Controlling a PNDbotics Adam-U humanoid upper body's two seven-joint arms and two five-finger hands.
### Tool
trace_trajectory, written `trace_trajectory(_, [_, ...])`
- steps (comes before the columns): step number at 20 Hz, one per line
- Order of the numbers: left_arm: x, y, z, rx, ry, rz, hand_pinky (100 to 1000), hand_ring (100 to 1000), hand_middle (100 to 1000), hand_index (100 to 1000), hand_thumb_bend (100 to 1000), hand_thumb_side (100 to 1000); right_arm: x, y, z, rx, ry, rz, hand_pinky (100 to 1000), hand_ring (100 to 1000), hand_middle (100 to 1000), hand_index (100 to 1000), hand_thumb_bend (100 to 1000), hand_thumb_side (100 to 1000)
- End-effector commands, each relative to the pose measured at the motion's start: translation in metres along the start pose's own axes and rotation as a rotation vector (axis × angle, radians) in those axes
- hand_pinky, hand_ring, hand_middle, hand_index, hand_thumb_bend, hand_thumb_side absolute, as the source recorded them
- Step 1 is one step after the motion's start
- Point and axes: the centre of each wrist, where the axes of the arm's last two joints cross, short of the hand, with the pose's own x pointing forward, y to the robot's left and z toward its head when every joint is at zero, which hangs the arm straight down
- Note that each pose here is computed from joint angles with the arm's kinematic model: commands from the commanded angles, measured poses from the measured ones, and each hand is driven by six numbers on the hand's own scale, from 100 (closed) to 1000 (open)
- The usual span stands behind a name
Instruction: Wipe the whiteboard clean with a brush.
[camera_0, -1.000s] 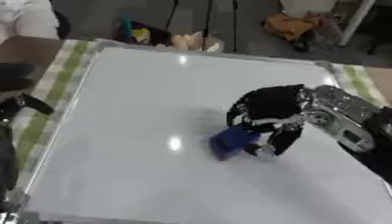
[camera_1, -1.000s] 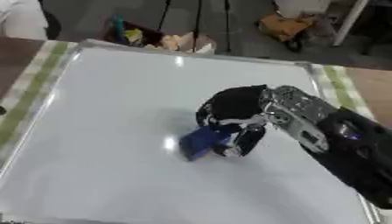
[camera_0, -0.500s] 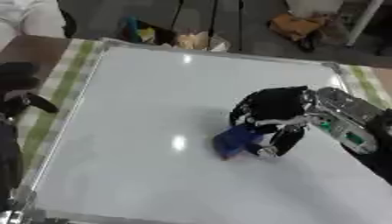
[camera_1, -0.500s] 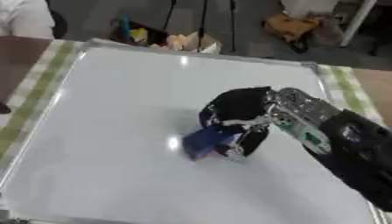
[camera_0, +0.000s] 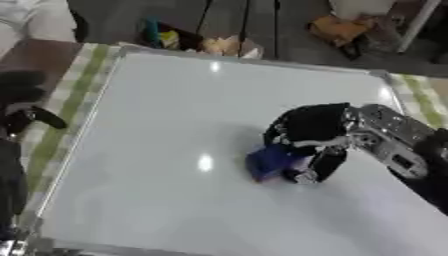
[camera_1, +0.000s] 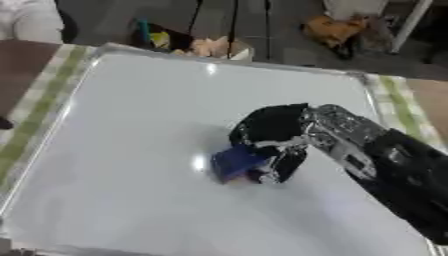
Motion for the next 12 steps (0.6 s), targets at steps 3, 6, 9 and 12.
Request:
trace_trajectory(3, [0.0057,0.0005,-0.0057,-0.005,-0.030,0.005,431,790,682,643,100,929,-0.0054,-0.0061,0.0065,-0.014,0.021,0.003,730,749,605,100,147,338])
trace_trajectory(6, [0.0058,0.0002,-0.0056,-0.006,-0.030,0.006,431,790,683,643,100,929,-0.0051,-0.0080,0.0065,-0.024,0.022,0.005,726,740,568,100,100,354])
trace_trajectory(9, [0.0057,0.0002,-0.0054,-0.008,-0.029,0.006,431,791,684,643,100,929,-0.0048,-0.0107,0.0069,-0.042,0.024,0.007,721,733,538,100,110,341])
trace_trajectory(12, [0.0057,0.0002,-0.0052,-0.009,-0.028,0.006,431,791,684,643,100,928,-0.0046,-0.0121,0.0080,-0.057,0.026,0.007,719,731,527,100,101,345])
